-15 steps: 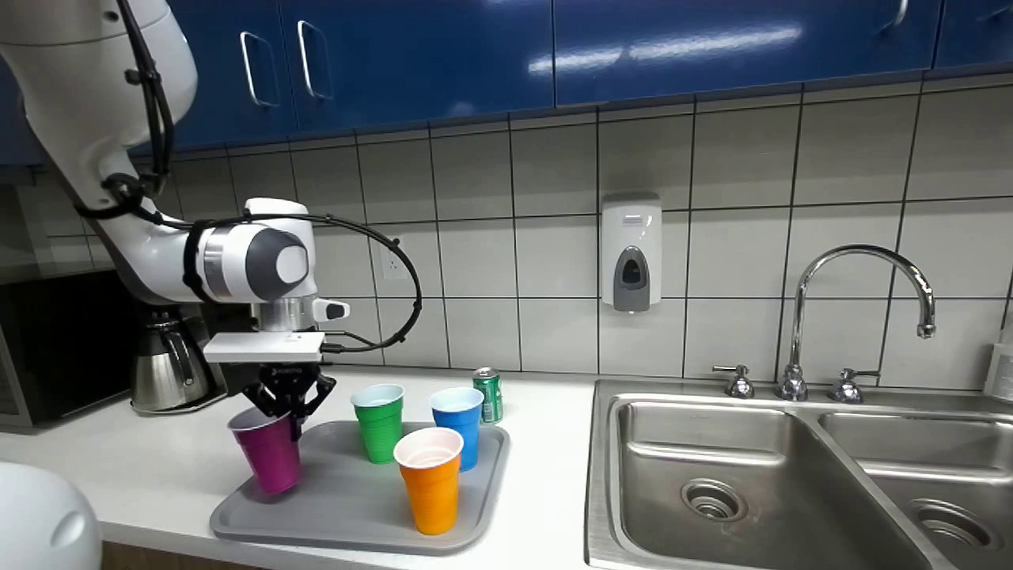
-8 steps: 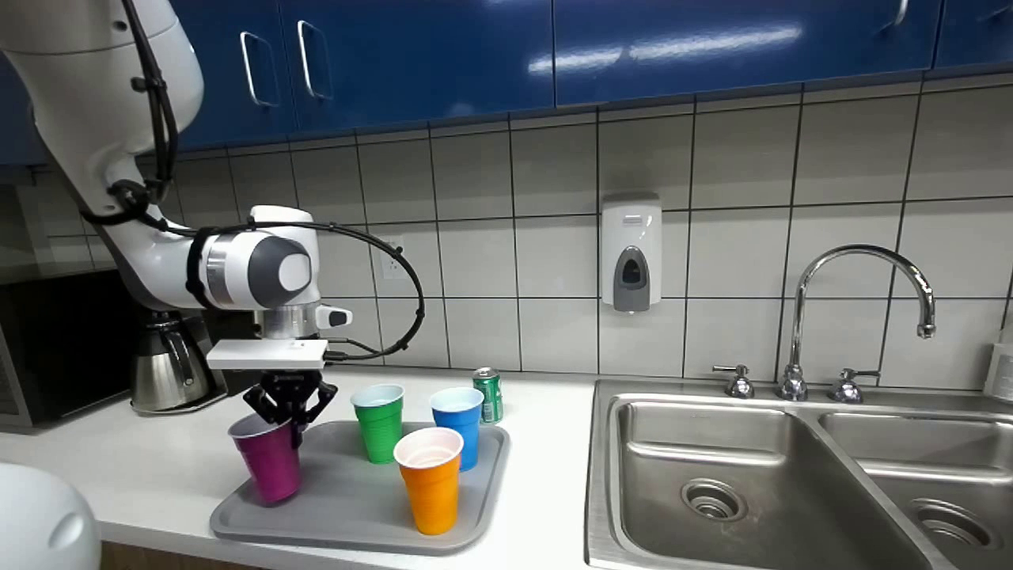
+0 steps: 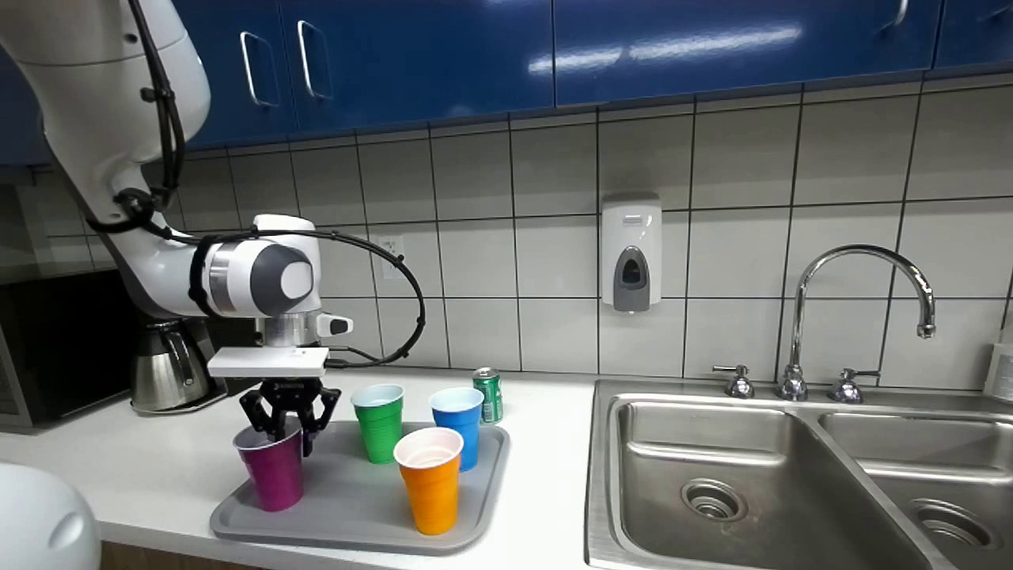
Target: Put the cups on the tray
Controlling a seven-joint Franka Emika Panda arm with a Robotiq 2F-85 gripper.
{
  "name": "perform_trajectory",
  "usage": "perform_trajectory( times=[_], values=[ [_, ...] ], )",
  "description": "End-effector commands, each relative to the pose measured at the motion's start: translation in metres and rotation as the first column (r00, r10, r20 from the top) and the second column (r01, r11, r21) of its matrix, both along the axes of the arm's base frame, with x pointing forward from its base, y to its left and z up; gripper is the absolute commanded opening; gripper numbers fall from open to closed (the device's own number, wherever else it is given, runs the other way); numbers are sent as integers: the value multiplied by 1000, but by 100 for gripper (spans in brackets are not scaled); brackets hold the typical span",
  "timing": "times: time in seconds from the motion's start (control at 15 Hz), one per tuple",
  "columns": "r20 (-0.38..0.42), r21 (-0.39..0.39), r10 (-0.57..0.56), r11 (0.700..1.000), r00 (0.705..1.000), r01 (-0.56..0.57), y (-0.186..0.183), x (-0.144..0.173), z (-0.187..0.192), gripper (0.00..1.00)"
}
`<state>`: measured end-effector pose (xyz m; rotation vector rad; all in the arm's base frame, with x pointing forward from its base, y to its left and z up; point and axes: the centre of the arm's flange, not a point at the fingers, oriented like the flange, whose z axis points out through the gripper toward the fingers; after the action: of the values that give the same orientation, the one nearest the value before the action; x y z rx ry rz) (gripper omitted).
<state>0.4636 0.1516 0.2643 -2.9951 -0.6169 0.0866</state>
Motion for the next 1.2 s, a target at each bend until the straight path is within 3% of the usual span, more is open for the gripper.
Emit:
perform_trajectory(
  times=[0.0,0.27,0.87,1.13],
  values=[
    [12,-8,26,1000,1000,-26,0,-1,9,69],
    [33,-38,44,998,998,-43,2,-7,25,99],
    [120,-60,90,995,989,-83,6,-20,63,100],
    [167,-100,62,994,984,-46,2,-28,79,100]
  ],
)
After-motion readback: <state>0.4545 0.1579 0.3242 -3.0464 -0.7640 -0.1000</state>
